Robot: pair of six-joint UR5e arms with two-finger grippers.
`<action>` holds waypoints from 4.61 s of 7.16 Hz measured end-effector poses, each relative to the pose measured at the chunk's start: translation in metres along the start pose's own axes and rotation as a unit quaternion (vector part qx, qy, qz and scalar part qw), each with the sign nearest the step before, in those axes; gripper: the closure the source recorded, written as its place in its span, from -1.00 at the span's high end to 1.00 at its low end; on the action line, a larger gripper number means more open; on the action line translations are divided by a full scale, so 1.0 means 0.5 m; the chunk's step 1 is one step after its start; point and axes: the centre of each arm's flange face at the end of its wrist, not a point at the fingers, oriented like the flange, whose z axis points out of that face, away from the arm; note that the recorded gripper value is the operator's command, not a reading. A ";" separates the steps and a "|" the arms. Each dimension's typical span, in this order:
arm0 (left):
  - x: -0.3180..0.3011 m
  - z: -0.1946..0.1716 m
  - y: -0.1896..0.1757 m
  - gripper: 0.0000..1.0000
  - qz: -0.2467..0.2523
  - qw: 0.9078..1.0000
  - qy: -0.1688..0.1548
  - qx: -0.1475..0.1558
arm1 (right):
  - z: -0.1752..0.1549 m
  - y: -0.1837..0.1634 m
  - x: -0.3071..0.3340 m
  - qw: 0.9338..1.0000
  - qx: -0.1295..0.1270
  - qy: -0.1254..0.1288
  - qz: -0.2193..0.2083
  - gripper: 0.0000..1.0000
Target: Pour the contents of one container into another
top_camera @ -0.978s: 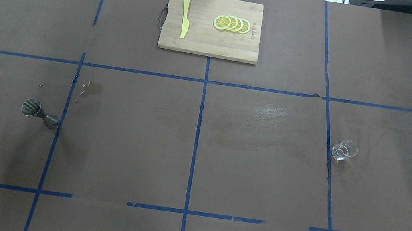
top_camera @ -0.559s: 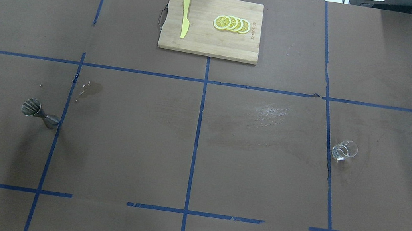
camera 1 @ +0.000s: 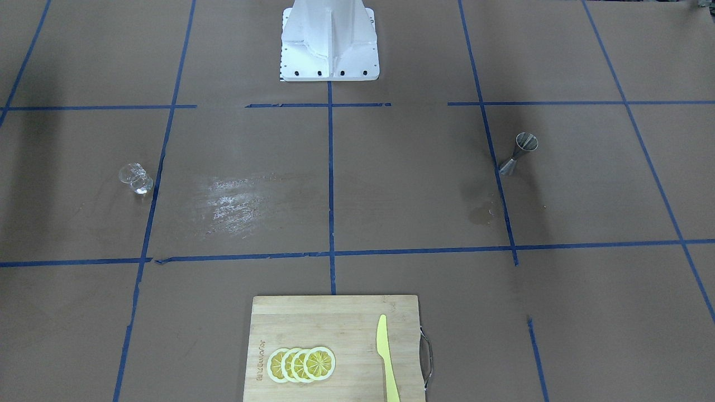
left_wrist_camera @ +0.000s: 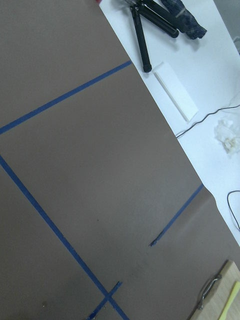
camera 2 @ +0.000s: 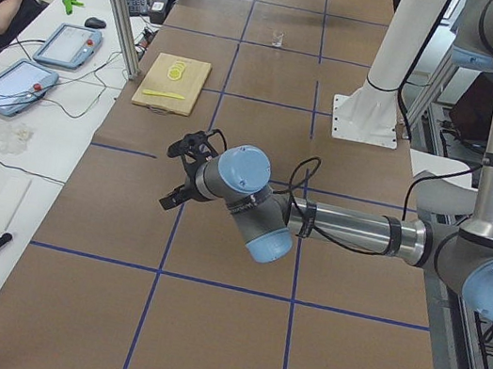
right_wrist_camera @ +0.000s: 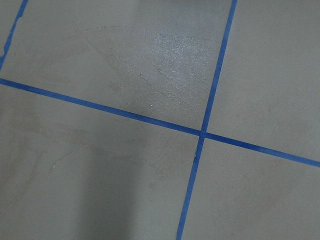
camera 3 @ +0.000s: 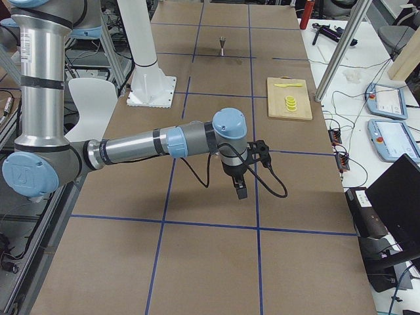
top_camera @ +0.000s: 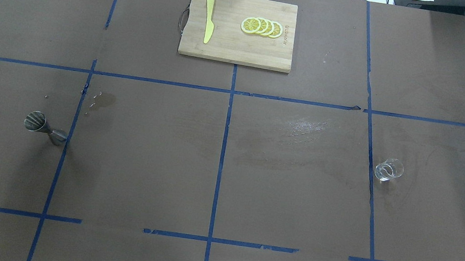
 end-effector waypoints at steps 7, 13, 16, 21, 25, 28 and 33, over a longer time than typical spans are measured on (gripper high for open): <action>0.282 0.221 0.110 1.00 -0.116 0.986 0.028 0.119 | 0.004 0.013 0.004 1.000 -0.002 -0.001 0.003 1.00; 0.502 0.340 0.216 1.00 -0.161 0.953 -0.067 0.250 | -0.004 0.027 0.013 1.000 0.000 0.000 0.010 1.00; 0.579 0.368 0.241 1.00 -0.157 0.945 -0.099 0.268 | -0.005 0.028 0.014 1.000 0.001 0.000 0.011 1.00; 0.654 0.418 0.266 1.00 -0.139 0.952 -0.110 0.249 | -0.005 0.028 0.015 1.000 0.001 0.000 0.012 1.00; 0.677 0.470 0.272 0.95 -0.136 0.954 -0.117 0.240 | -0.004 0.029 0.016 1.000 0.000 0.000 0.012 1.00; 0.663 0.482 0.294 0.63 -0.131 0.956 -0.123 0.233 | -0.004 0.029 0.016 1.000 0.001 0.000 0.012 1.00; 0.652 0.493 0.316 0.21 -0.125 0.958 -0.128 0.224 | -0.004 0.029 0.015 1.000 0.001 0.000 0.012 1.00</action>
